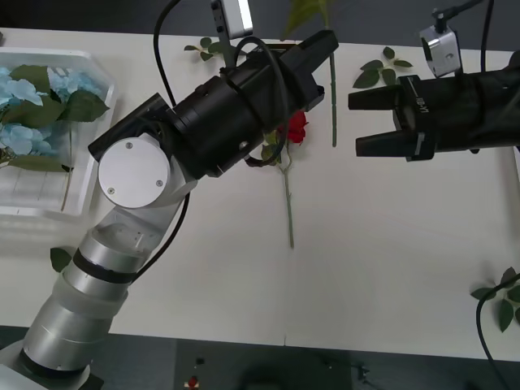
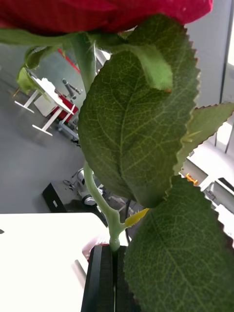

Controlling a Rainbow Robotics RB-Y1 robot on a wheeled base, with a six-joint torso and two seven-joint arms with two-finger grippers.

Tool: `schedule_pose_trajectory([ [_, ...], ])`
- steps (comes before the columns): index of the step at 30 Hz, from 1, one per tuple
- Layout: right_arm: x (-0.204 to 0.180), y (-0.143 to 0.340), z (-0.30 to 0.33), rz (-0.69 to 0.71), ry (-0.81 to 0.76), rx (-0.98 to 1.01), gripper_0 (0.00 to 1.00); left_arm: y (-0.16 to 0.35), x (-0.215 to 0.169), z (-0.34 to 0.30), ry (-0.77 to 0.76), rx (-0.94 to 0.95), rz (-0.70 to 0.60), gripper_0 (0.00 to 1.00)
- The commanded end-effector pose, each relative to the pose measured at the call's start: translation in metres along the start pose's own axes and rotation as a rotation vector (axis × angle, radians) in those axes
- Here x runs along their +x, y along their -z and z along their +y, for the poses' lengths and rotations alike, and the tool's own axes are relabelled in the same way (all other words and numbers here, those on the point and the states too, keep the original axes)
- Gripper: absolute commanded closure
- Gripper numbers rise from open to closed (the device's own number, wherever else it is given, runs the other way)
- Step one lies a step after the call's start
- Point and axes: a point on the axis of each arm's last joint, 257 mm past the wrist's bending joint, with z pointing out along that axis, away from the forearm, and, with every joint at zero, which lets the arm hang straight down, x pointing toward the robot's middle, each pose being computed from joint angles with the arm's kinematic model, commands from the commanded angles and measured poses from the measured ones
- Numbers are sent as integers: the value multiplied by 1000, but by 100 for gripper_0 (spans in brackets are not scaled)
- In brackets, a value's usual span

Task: Put the red flowers into the right box and the blue flowers into the left box

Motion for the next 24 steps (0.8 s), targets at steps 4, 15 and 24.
schedule_pose_trajectory([
  [4,-7,-19,-7,-16,10,26,0,-17,-10,-34,-75,74,-19,100],
  [15,0,-52,-14,-43,-37,48,0,-17,-5,-41,-52,93,-18,100],
  [24,1,-64,-14,-51,-55,50,81,-16,-1,-36,-62,85,-9,100],
])
